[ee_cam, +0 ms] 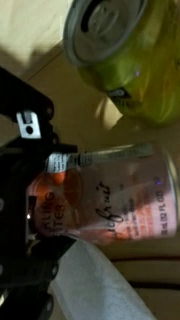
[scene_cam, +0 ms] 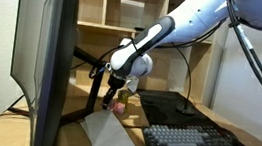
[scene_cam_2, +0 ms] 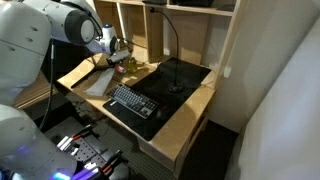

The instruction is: Put the pink can upright

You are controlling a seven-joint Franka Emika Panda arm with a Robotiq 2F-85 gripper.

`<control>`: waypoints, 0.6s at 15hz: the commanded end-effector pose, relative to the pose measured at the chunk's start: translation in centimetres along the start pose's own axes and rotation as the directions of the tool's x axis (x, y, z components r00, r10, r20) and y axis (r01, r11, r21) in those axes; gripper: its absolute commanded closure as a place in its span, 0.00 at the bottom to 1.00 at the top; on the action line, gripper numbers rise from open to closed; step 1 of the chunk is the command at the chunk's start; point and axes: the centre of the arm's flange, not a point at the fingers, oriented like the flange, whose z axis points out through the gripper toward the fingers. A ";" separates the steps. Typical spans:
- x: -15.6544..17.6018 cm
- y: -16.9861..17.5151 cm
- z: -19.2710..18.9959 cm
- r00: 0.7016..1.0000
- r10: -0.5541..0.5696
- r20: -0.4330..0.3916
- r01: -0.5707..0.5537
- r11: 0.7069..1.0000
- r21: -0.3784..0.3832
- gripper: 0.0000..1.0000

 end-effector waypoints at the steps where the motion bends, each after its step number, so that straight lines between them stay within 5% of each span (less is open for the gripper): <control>1: -5.5 0.5 -3.3 0.981 -0.054 -0.187 0.062 0.997 0.040 0.48; 9: -7.6 0.1 -1.2 0.873 -0.088 -0.479 0.223 0.947 0.232 0.48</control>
